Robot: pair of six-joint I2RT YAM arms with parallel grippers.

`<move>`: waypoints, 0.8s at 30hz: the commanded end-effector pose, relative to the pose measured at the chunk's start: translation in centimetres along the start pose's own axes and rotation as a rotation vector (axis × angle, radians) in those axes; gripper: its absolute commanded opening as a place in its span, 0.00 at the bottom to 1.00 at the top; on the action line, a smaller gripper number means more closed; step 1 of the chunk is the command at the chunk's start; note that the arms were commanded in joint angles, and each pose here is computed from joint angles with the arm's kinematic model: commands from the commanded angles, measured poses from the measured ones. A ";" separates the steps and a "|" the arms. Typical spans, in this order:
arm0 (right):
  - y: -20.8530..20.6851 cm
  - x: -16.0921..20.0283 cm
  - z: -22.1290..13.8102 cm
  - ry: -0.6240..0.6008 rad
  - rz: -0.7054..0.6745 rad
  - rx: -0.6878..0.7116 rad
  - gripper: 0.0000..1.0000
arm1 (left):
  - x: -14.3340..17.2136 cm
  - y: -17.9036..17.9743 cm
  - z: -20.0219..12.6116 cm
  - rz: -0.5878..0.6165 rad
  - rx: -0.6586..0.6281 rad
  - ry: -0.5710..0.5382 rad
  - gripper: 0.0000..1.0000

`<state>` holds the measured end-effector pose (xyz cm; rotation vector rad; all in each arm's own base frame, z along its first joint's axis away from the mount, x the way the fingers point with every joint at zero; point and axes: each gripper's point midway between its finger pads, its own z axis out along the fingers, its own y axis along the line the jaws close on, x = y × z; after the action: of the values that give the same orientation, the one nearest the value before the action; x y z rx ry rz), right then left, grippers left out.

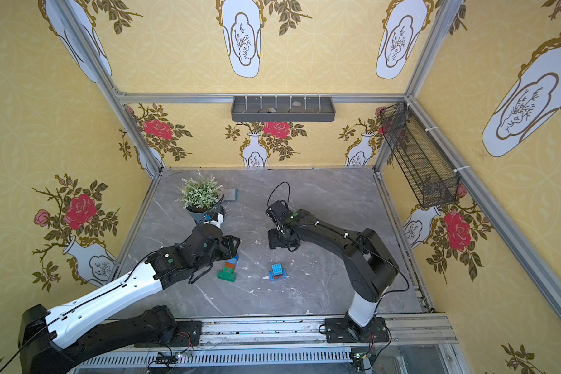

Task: Assemble the number 1 with lego
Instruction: Pick up the lego brick from the center of the board.

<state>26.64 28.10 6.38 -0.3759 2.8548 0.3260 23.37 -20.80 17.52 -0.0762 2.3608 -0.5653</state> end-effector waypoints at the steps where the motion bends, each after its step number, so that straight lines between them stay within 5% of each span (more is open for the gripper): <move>1: 0.3 -1.1 1.1 0.002 0.004 -0.011 0.71 | -0.4 0.9 -0.2 -0.042 -0.029 -0.037 0.48; 24: 0.7 -1.9 6.0 0.108 -0.053 0.112 0.46 | -1.7 3.0 -1.7 -0.025 -0.128 -0.101 0.49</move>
<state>29.70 31.05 1.70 -0.4479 2.9334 0.1762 23.94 -17.75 18.96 -0.1913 2.2893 -0.4550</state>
